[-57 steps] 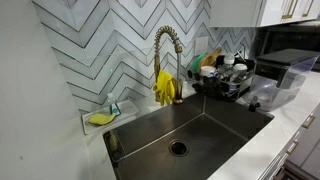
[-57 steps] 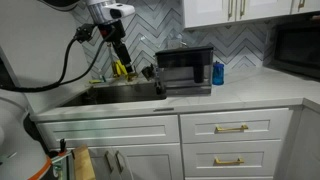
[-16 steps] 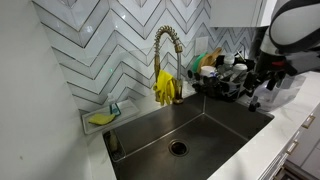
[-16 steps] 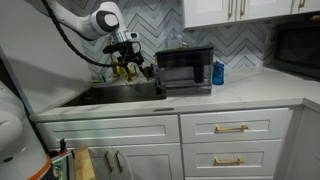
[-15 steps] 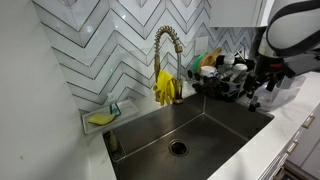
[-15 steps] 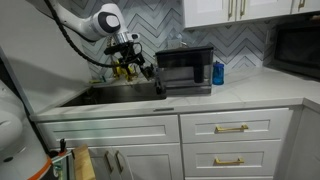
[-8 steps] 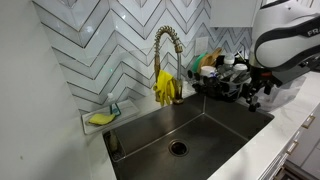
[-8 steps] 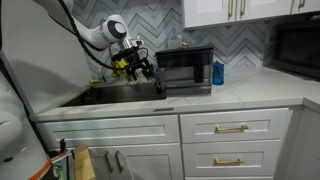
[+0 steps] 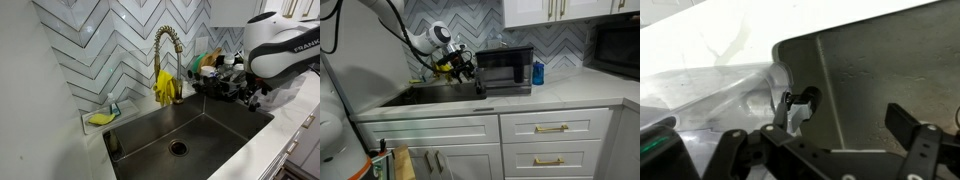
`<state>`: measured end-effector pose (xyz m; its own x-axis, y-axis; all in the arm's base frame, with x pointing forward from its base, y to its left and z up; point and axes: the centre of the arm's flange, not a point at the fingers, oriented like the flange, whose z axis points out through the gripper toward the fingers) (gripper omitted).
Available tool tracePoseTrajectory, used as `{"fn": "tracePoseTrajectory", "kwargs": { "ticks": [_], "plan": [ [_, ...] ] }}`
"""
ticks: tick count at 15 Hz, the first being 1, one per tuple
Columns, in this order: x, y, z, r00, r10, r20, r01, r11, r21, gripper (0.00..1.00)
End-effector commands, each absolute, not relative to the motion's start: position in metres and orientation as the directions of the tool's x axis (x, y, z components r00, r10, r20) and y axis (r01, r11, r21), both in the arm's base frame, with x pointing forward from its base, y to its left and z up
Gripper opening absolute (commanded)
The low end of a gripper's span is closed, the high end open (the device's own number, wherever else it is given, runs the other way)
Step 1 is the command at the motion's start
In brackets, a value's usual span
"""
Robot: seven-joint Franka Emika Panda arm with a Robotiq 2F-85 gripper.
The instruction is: Open and close the tap of the water dispenser on the right
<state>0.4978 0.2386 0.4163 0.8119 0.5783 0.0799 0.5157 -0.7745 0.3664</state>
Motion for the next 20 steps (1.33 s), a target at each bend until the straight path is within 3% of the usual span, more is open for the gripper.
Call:
{"fn": "tracePoseTrajectory", "kwargs": {
  "ticks": [1,13,16,18,20],
  "plan": [
    [0.511,0.243,0.403,0.811,0.576,0.106,0.498,-0.773,0.393,1.0],
    [0.532,0.242,0.382,0.816,0.558,0.149,0.471,-0.792,0.389,1.0],
    [0.534,0.244,0.385,0.815,0.559,0.155,0.472,-0.794,0.383,0.8],
    [0.534,0.244,0.387,0.816,0.557,0.156,0.471,-0.796,0.379,0.71],
    [0.534,0.245,0.388,0.817,0.555,0.154,0.472,-0.798,0.374,0.56]
  ]
}}
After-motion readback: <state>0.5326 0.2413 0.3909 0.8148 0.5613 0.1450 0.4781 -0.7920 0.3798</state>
